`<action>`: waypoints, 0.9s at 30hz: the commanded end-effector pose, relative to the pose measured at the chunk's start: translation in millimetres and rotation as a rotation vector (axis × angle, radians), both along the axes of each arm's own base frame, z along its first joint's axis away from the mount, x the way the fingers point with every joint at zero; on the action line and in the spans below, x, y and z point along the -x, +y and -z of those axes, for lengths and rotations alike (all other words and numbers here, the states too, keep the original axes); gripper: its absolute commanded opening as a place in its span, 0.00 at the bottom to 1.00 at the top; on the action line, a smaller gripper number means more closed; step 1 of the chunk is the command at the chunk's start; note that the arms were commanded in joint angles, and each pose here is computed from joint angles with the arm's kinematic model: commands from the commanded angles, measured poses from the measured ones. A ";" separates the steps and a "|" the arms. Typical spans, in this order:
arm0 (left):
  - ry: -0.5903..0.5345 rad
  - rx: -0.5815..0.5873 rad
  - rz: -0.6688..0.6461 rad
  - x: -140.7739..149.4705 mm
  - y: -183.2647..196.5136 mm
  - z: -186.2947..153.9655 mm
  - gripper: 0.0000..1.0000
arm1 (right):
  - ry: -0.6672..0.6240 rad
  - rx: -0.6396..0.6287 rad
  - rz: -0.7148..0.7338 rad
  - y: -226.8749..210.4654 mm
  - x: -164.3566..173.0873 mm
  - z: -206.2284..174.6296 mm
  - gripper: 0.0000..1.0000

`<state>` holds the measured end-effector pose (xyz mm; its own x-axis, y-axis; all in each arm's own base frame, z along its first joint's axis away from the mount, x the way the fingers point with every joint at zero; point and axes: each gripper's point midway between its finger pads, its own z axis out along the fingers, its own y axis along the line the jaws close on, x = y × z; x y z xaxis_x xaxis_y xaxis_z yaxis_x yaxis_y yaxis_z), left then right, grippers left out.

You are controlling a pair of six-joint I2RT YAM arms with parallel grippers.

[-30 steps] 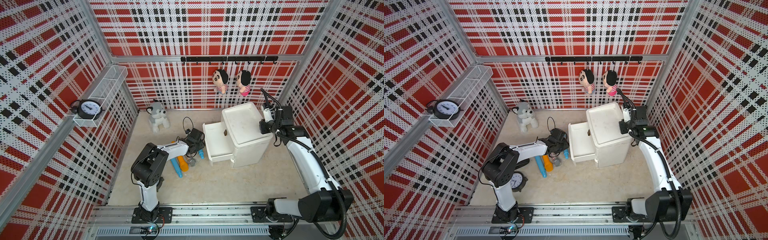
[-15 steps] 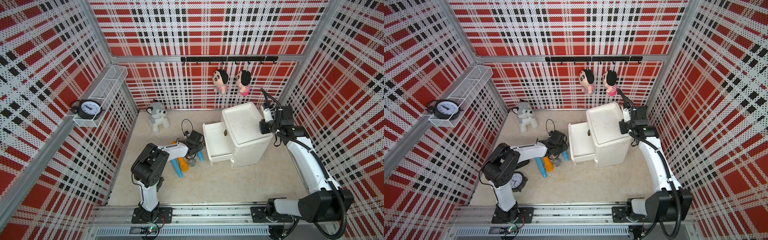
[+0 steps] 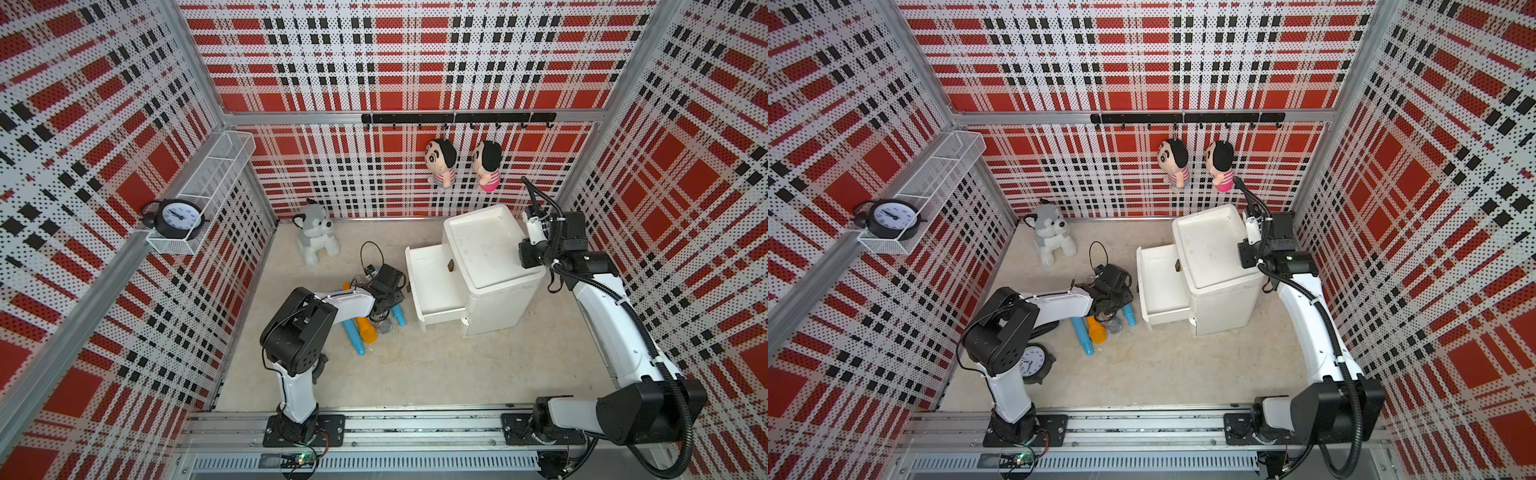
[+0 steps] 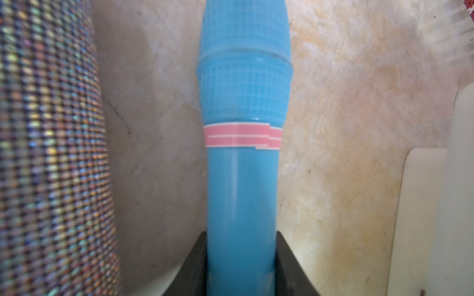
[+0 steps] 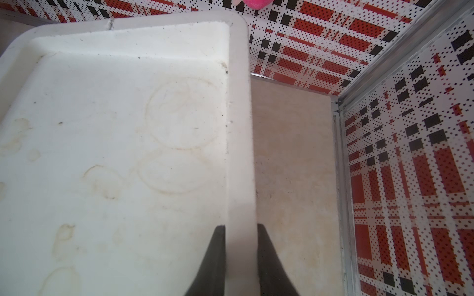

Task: Take the microphone out of the drawer
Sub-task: Move the microphone to the center of the board.

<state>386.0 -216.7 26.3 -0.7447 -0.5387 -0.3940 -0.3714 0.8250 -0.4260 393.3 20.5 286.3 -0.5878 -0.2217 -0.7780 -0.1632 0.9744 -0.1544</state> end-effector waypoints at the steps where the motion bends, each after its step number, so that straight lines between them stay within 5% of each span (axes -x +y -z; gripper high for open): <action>1: 0.115 -0.062 -0.016 27.7 20.7 24.0 0.01 | -0.201 0.030 0.012 -5.3 -20.6 -48.4 0.00; 20: 0.143 -0.140 -0.019 53.1 45.4 28.2 0.03 | -0.203 0.036 0.016 -6.7 -19.2 -49.7 0.00; 27: 0.135 -0.138 -0.017 52.5 44.7 25.1 0.22 | -0.205 0.034 0.015 -6.4 -19.2 -50.1 0.00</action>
